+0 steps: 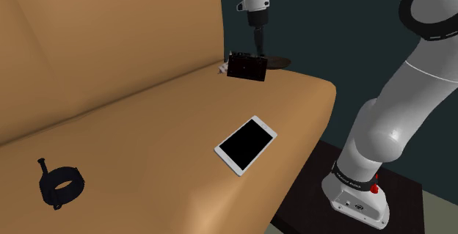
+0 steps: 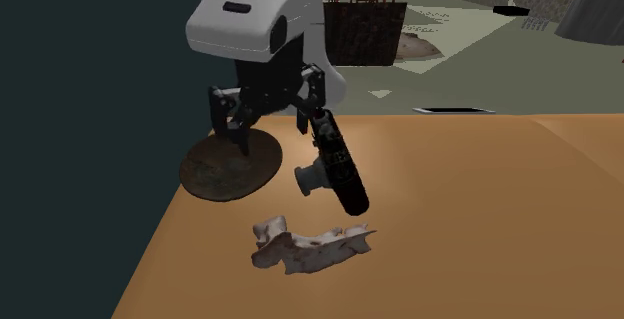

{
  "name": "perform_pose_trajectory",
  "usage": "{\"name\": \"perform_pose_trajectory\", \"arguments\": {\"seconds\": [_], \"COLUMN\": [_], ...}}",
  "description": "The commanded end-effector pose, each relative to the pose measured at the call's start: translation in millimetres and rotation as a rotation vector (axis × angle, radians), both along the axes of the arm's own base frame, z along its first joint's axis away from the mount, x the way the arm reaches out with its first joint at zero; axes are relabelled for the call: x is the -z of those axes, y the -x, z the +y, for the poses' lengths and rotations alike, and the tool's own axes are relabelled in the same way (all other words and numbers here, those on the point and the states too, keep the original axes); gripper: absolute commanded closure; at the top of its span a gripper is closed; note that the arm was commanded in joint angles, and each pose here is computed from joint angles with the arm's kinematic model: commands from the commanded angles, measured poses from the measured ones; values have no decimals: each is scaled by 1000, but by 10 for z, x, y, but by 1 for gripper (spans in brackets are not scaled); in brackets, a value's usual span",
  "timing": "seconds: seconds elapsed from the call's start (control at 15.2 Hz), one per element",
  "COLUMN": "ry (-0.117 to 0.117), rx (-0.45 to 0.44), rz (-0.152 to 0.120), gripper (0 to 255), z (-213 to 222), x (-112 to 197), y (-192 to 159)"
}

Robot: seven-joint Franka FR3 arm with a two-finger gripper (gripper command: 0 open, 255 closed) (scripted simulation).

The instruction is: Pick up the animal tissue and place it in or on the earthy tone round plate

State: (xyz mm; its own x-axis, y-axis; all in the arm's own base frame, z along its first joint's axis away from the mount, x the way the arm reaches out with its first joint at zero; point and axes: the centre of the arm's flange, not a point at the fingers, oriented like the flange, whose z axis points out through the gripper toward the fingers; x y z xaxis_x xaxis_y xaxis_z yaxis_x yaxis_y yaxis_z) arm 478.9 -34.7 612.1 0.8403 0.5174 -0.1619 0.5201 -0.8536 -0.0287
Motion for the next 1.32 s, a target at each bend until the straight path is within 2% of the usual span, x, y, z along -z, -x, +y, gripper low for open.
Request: {"name": "perform_pose_trajectory", "arguments": {"seconds": [0.0,0.4,0.92,1.25], "ry": [3,11,11,11], "rx": [-68,-261,-269,-269], "rz": [2,6,6,6], "gripper": [0,0,0,0], "z": [64,309,278,278], "x": [-60,-248,138,138], "y": [-257,-980,-954,-954]}}
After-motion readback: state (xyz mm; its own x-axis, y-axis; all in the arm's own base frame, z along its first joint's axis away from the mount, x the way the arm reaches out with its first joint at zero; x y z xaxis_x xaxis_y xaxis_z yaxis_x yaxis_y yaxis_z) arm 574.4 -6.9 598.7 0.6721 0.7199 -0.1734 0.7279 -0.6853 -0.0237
